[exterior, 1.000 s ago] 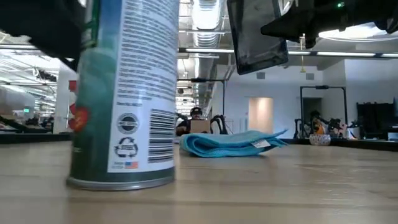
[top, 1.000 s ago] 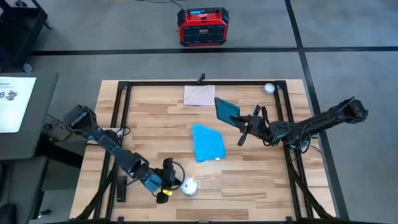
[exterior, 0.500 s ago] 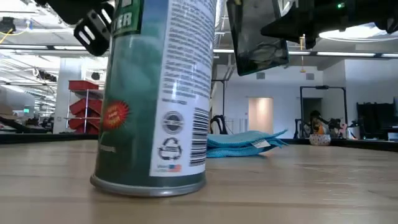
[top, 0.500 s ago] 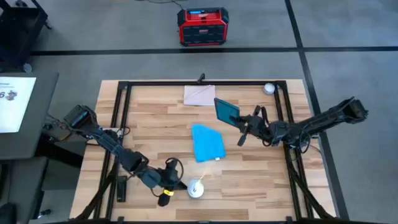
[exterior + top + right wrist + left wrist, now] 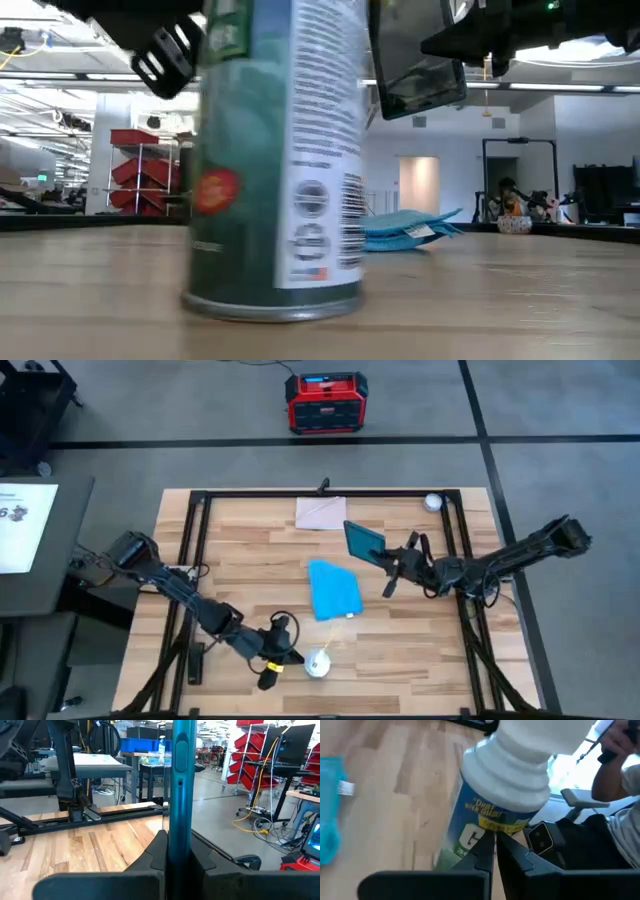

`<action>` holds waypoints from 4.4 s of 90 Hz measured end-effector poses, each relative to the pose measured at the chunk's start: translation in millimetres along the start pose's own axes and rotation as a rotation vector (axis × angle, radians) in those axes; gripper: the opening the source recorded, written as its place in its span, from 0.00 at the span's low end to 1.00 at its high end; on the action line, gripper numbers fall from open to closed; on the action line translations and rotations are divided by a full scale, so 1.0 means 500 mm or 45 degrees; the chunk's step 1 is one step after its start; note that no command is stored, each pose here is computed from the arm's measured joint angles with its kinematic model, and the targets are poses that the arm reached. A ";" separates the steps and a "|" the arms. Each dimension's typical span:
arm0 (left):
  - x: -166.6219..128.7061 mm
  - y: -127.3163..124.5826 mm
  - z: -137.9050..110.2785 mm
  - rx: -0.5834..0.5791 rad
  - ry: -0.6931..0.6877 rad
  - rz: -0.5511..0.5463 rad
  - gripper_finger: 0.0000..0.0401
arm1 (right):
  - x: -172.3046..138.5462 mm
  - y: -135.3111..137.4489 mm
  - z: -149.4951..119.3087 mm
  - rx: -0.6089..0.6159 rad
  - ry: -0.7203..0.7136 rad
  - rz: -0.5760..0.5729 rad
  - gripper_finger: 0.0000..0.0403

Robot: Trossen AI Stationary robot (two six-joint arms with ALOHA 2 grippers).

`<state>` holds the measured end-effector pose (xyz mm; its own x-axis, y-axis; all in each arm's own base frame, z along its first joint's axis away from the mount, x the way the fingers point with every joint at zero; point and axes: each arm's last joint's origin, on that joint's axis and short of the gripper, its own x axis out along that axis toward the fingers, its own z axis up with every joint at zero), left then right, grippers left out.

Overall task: Apply microfiber cloth
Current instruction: Spray the back of the tablet using the spray bottle

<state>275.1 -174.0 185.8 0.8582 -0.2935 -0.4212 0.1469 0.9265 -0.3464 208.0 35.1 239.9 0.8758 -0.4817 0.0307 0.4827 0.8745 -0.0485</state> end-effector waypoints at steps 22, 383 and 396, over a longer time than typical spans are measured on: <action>-0.011 -0.022 -0.003 -0.036 0.049 -0.141 0.00 | 0.000 0.001 -0.002 -0.007 0.008 0.003 0.02; -0.232 0.445 0.050 -0.935 -0.301 -0.420 0.22 | 0.099 0.312 0.070 -2.190 0.664 0.392 0.02; -0.215 0.450 0.068 -0.954 -0.277 -0.595 0.28 | 0.106 0.328 0.060 -2.386 0.640 0.305 0.02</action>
<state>232.6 74.1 181.4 0.8766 -0.4795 0.0400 0.2099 0.3063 -0.9285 333.6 154.6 263.4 0.6707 -0.6478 -0.3613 -0.5307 -0.0787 -0.8439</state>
